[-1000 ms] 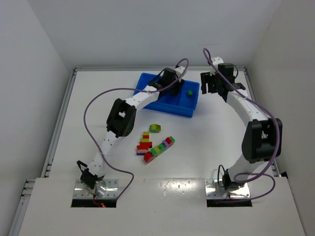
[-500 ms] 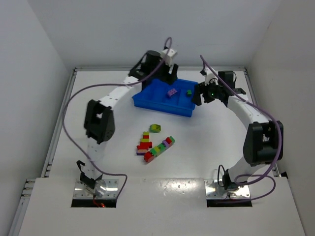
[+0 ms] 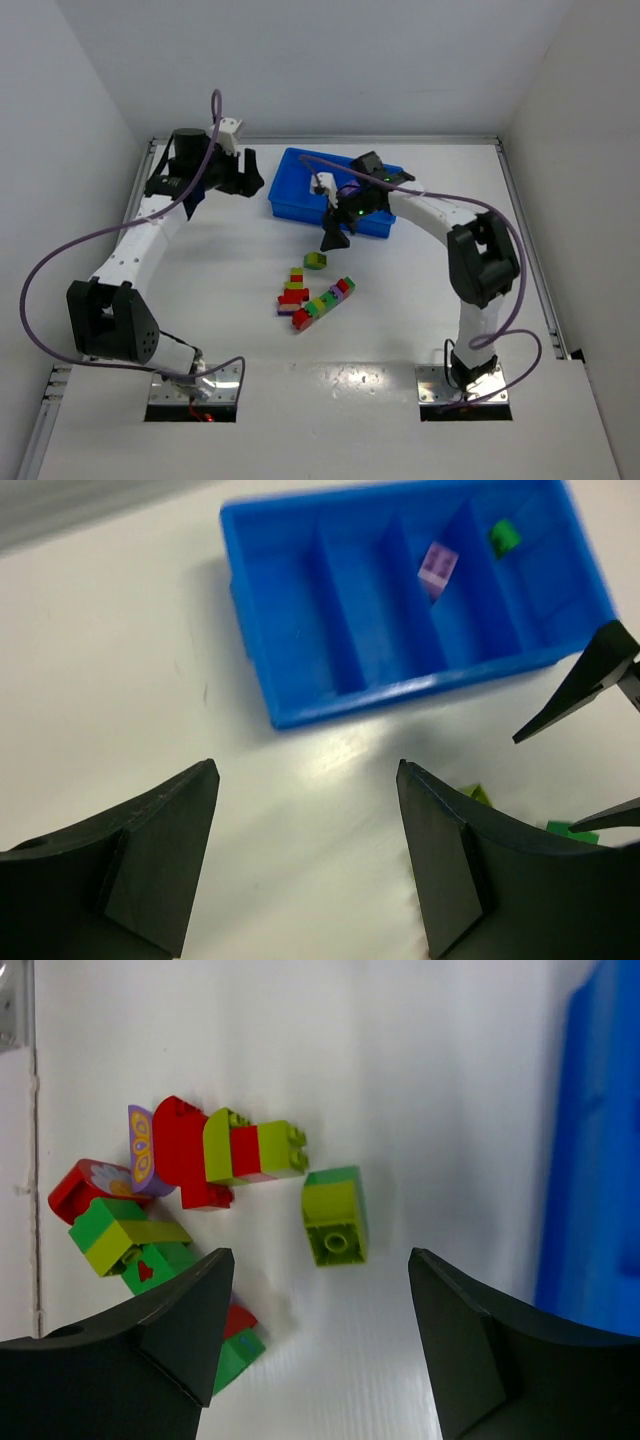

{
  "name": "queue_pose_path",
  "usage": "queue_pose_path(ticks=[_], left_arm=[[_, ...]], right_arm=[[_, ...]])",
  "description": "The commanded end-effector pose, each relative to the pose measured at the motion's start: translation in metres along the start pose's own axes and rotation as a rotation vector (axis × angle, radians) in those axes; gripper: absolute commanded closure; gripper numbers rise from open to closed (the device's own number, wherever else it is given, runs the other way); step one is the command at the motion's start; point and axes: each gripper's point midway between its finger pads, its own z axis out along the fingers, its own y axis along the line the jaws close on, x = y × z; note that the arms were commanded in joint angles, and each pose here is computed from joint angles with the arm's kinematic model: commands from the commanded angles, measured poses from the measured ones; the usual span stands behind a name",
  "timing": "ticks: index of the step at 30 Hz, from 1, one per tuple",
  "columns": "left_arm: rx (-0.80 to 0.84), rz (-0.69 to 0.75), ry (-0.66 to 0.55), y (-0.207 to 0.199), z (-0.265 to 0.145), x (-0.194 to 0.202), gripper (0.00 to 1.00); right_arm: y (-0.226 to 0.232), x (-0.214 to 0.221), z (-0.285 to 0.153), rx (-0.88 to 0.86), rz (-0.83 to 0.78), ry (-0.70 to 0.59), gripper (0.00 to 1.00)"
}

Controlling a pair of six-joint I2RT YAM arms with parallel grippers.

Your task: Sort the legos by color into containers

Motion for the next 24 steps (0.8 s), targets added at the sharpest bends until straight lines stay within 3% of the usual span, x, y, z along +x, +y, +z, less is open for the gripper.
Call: queue_pose_path(ticks=[1,11,24], left_arm=[[-0.030,-0.058,0.028,0.017,-0.011,0.011,0.22],[-0.034,-0.129,0.023,0.026,-0.002,0.022,0.22],[-0.021,-0.141,0.026,0.039,0.017,0.019,0.22]], right_arm=[[0.008,-0.004,0.017,-0.096,-0.139,0.042,0.29],[0.010,0.034,0.050,-0.109,-0.158,0.222,0.28],[0.001,0.050,0.074,-0.018,-0.175,0.265,0.28]])
